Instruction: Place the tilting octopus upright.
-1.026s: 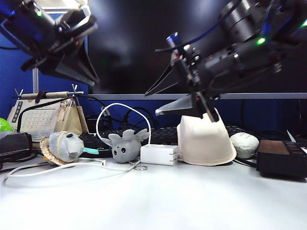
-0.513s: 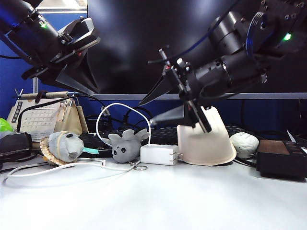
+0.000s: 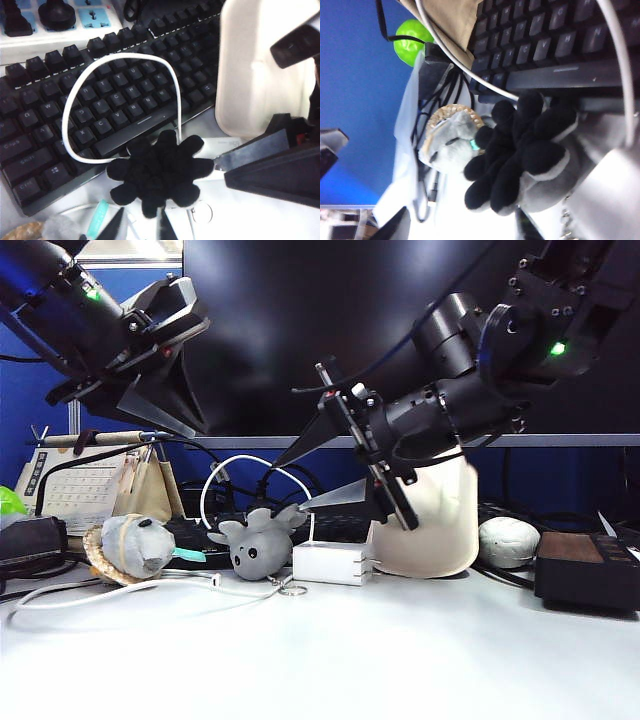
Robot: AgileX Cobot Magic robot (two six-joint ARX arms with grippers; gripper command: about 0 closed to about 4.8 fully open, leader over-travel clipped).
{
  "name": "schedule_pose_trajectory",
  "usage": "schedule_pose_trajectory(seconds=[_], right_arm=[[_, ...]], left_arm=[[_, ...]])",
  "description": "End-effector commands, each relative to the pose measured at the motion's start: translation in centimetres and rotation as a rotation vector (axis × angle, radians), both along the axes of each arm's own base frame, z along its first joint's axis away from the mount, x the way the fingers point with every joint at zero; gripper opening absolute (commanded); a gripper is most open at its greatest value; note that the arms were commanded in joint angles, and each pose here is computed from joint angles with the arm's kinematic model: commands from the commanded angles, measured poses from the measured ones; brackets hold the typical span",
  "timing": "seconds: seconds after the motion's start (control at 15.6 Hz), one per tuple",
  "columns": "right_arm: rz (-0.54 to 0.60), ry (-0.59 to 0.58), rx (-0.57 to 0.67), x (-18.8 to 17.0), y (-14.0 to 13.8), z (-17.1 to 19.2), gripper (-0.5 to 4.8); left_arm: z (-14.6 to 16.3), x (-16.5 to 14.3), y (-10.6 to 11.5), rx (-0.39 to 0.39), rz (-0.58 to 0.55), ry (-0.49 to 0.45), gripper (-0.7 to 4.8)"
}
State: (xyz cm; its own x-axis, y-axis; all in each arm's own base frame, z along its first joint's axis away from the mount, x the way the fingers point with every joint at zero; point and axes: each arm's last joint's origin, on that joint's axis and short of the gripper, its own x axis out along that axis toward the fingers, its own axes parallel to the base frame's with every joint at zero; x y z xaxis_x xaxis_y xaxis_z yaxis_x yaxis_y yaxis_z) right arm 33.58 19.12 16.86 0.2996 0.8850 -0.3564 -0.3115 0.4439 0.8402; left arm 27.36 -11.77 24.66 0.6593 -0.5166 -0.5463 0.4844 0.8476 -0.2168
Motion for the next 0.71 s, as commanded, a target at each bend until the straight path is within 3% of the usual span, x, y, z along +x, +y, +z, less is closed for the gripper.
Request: schedule_pose_trajectory(seconds=[0.06,0.71], right_arm=[[-0.027,0.095,-0.003,-0.1,0.0,-0.5,2.66],[-0.082,0.067,-0.022,0.7,0.3,0.4,2.66]], left_arm=[[0.3,0.1,0.0,-0.007,-0.001,-0.018,0.85],[0.3,0.1,0.0,-0.008,-0.002,-0.018,0.85]])
